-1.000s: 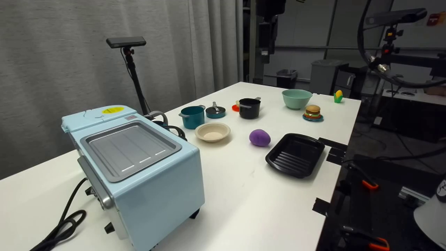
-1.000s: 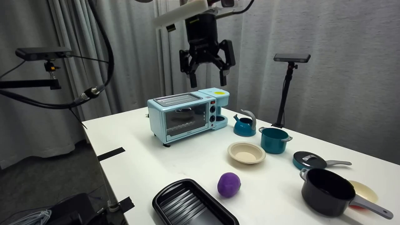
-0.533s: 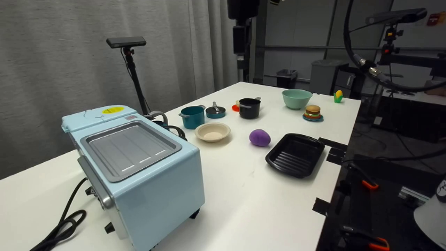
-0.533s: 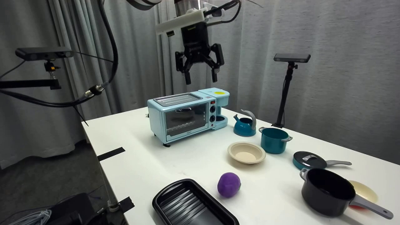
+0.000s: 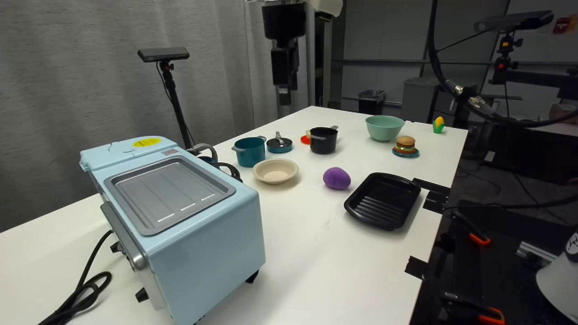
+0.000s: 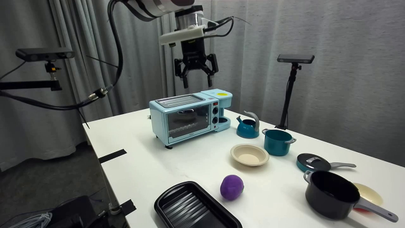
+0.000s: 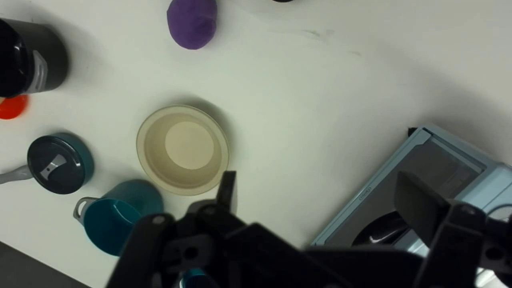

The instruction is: Open the oven door

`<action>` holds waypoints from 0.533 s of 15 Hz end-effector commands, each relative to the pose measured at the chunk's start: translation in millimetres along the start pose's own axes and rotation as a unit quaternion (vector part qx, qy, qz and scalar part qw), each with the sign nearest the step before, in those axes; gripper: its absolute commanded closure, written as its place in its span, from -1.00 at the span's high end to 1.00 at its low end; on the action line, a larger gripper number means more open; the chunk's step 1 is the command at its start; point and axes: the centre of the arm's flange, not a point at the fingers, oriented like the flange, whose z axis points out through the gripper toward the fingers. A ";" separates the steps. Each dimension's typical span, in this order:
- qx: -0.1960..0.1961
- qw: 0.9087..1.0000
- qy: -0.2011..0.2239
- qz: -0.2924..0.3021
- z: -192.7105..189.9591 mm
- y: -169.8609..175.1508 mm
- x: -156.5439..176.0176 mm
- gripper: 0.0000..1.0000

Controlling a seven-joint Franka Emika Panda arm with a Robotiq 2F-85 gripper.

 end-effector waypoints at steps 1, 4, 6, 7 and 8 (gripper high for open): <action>0.017 0.999 0.024 -0.015 7.9 -10.6 28.2 1.00; 0.020 0.999 0.045 -0.022 21.5 -24.4 42.3 1.00; 0.024 0.998 0.059 -0.024 28.1 -32.0 49.8 1.00; 0.025 0.997 0.064 -0.026 31.6 -36.3 53.6 1.00; 0.027 0.997 0.068 -0.027 34.1 -39.7 56.6 1.00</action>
